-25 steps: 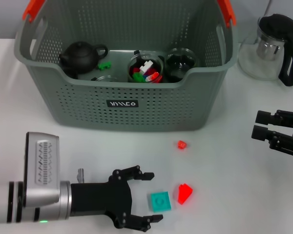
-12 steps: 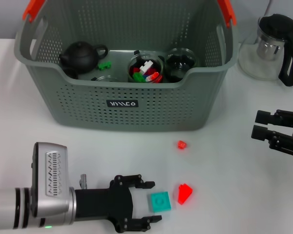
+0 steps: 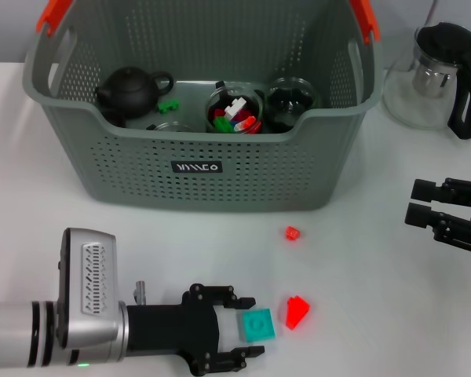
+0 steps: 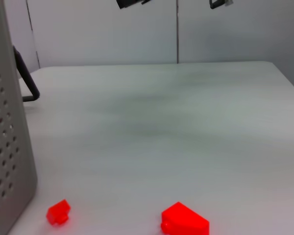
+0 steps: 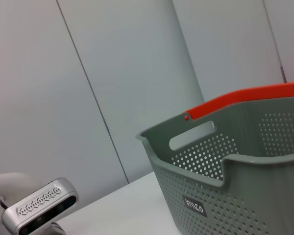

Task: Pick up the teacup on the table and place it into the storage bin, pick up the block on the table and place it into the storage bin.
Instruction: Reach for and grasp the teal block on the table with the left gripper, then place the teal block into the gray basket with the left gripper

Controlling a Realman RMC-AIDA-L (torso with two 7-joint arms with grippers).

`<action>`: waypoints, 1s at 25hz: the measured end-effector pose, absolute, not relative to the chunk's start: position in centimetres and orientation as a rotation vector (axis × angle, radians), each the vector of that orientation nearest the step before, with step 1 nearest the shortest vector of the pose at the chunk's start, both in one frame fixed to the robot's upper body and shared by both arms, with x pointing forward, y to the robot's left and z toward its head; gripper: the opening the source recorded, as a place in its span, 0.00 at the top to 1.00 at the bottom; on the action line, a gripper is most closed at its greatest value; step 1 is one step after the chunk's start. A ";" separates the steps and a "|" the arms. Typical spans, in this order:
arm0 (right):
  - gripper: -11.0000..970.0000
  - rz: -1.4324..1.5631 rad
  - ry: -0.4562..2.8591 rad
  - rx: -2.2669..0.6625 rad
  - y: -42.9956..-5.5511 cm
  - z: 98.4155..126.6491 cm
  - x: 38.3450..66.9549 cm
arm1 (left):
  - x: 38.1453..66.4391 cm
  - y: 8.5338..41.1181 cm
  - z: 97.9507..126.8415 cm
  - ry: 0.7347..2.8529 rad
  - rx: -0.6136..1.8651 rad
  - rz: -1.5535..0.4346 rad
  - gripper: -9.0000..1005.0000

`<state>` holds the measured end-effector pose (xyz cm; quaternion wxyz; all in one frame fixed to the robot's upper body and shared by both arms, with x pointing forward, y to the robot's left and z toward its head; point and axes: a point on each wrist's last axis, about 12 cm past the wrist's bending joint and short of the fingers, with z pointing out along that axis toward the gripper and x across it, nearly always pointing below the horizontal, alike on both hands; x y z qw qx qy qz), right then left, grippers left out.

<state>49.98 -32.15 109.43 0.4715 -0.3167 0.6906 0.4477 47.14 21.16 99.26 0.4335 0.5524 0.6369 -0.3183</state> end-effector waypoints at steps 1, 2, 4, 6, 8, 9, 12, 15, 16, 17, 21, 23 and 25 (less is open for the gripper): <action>0.48 1.097 1.691 -0.776 -32.2 109.4 50.0 | 47.2 21.1 99.2 1.586 1.380 -0.793 0.39; 0.48 1.097 1.692 -0.776 -32.1 109.4 50.0 | 47.2 21.0 99.3 1.584 1.390 -0.798 0.41; 0.48 1.098 1.693 -0.777 -32.1 109.4 50.0 | 47.2 20.9 99.3 1.588 1.389 -0.803 0.44; 0.48 1.099 1.694 -0.776 -32.1 109.4 50.0 | 47.5 20.9 99.4 1.614 1.372 -0.818 0.46; 0.48 1.099 1.695 -0.774 -32.2 109.4 49.9 | 47.8 21.0 99.5 1.641 1.350 -0.827 0.49; 0.48 1.099 1.696 -0.773 -32.2 109.4 49.9 | 47.9 21.0 99.6 1.650 1.342 -0.830 0.50; 0.48 1.098 1.697 -0.772 -32.2 109.4 49.9 | 48.0 21.2 99.8 1.646 1.339 -0.829 0.54; 0.48 1.097 1.697 -0.771 -32.3 109.4 49.8 | 48.0 21.3 100.3 1.630 1.326 -0.856 0.58; 0.48 1.097 1.697 -0.770 -32.3 109.4 49.8 | 48.0 21.6 100.7 1.617 1.307 -0.882 0.59; 0.48 1.095 1.697 -0.770 -32.3 109.4 49.9 | 48.0 21.9 101.3 1.601 1.283 -0.913 0.59; 0.48 1.095 1.698 -0.770 -32.4 109.4 49.9 | 47.8 24.1 104.8 1.471 1.164 -1.076 0.58; 0.48 1.095 1.697 -0.770 -32.3 109.4 49.9 | 47.9 25.1 106.9 1.374 1.086 -1.154 0.58; 0.48 1.096 1.695 -0.772 -32.3 109.4 49.9 | 49.2 25.9 109.5 1.274 0.969 -1.198 0.58</action>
